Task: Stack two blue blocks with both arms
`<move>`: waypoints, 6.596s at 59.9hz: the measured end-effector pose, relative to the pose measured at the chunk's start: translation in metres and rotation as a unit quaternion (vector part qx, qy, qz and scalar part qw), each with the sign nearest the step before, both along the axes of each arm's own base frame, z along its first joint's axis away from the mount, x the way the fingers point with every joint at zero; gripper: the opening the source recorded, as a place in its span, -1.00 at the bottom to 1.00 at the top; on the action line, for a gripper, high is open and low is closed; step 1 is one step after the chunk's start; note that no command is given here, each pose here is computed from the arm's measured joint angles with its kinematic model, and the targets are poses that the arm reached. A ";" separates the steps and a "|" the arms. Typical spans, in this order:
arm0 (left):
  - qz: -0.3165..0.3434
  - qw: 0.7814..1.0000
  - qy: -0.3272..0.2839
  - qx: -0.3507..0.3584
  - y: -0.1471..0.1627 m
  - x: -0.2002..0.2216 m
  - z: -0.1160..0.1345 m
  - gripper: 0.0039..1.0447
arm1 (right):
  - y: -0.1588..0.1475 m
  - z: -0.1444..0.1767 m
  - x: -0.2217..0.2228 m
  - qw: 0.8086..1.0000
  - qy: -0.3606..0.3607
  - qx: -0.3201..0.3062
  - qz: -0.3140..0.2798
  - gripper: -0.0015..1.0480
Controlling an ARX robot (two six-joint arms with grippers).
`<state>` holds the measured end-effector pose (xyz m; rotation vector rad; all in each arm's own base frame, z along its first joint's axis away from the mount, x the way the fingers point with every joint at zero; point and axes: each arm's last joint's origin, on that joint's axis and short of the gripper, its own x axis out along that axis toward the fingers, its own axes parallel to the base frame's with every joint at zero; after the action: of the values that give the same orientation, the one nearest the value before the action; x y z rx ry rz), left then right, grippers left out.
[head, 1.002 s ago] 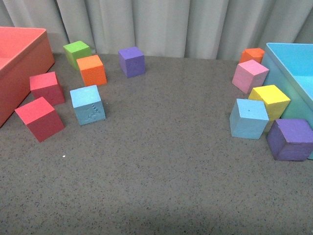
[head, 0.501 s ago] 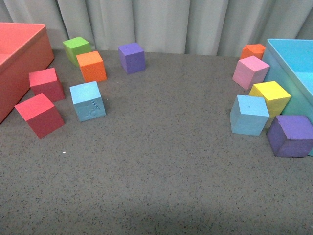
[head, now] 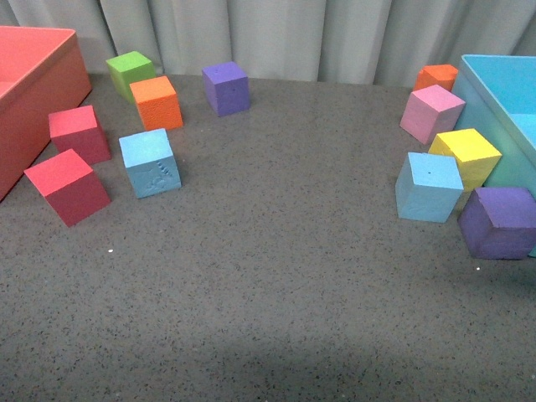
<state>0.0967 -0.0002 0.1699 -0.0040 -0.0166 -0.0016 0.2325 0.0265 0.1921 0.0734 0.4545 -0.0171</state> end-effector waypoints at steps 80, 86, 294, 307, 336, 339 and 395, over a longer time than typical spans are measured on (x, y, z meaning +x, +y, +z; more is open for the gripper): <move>0.000 1.000 0.000 0.000 0.000 0.000 0.000 0.88 | 0.046 -0.106 0.164 0.958 0.282 0.031 -0.032 0.81; 0.000 1.000 0.000 0.000 0.000 0.000 0.000 0.88 | 0.047 -0.111 0.168 0.958 0.284 0.030 -0.032 0.81; 0.001 1.000 0.000 0.000 0.000 0.000 0.000 0.88 | 0.002 -0.030 -0.010 0.974 -0.222 -0.037 0.008 -0.98; 0.001 1.000 0.000 0.000 0.000 0.000 0.000 0.88 | -0.009 -0.031 -0.039 0.976 -0.216 -0.037 0.011 -0.98; 0.001 1.000 0.000 0.000 0.000 0.000 0.000 0.88 | -0.026 -0.030 -0.081 0.975 -0.217 -0.036 0.009 -0.98; 0.001 1.000 0.000 0.000 0.000 0.000 0.000 0.88 | -0.026 -0.030 -0.085 0.975 -0.217 -0.036 0.009 -0.98; 0.001 1.000 0.000 0.000 0.000 0.000 0.000 0.88 | -0.026 -0.025 -0.123 0.973 -0.228 -0.036 0.009 -0.98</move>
<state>0.0967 -0.0001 0.1699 -0.0040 -0.0166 0.0000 0.1098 0.0002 0.1673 0.0006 -0.0063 0.0008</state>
